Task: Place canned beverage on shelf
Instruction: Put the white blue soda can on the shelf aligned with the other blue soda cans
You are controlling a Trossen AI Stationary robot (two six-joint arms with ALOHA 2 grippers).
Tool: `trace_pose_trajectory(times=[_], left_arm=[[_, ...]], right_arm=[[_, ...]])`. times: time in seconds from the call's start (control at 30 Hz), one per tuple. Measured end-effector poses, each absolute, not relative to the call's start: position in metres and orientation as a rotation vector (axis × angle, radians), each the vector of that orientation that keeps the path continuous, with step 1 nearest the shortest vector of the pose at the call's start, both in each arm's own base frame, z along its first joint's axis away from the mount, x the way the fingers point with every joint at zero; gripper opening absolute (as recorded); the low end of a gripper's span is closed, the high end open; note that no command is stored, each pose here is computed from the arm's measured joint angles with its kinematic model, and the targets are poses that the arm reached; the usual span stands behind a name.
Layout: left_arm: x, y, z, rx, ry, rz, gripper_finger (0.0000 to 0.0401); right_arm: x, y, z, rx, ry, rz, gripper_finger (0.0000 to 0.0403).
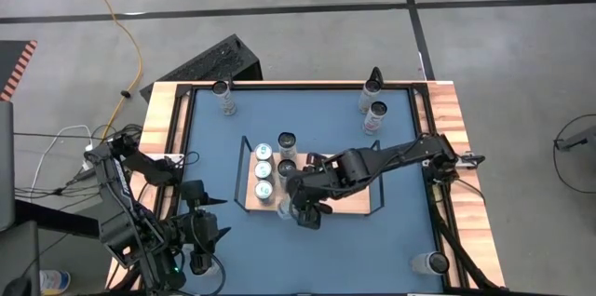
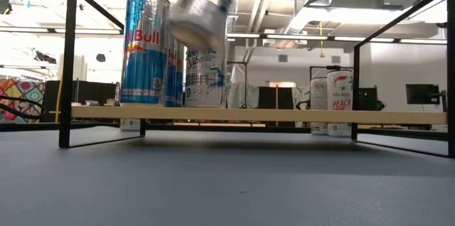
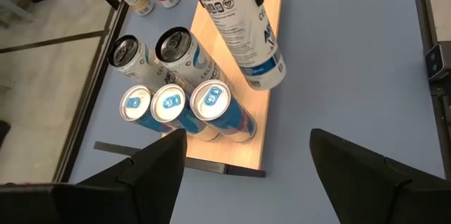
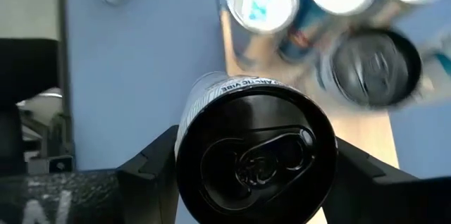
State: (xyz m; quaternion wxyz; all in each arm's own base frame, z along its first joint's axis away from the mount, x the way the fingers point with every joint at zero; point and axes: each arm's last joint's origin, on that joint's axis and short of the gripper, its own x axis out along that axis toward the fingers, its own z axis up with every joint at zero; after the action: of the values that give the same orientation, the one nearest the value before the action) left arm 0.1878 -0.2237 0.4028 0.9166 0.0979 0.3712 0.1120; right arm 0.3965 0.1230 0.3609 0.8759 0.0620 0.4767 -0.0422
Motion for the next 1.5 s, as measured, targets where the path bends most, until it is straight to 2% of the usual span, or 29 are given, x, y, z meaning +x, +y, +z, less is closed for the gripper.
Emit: trace_pose_trajectory(times=[0.4, 0.67, 0.8, 1.0, 1.5], left_arm=[[0.188, -0.224, 0.403, 0.217, 0.766, 0.225, 0.0286], [0.187, -0.223, 0.403, 0.225, 0.768, 0.227, 0.0286], [0.187, -0.223, 0.403, 0.221, 0.766, 0.23, 0.0286], [0.187, -0.223, 0.403, 0.22, 0.771, 0.227, 0.0286], [0.187, -0.223, 0.402, 0.227, 0.778, 0.218, 0.0286]], right_arm=[[0.395, 0.118, 0.359, 0.056, 1.028, -0.08, 0.0241], [0.412, 0.144, 0.323, -0.067, 1.219, -0.022, 0.0241], [0.406, 0.143, 0.315, -0.048, 1.299, -0.02, 0.0241], [0.402, 0.138, 0.339, -0.064, 1.195, -0.086, 0.0241], [0.419, 0.112, 0.331, -0.031, 1.175, -0.155, 0.0241]])
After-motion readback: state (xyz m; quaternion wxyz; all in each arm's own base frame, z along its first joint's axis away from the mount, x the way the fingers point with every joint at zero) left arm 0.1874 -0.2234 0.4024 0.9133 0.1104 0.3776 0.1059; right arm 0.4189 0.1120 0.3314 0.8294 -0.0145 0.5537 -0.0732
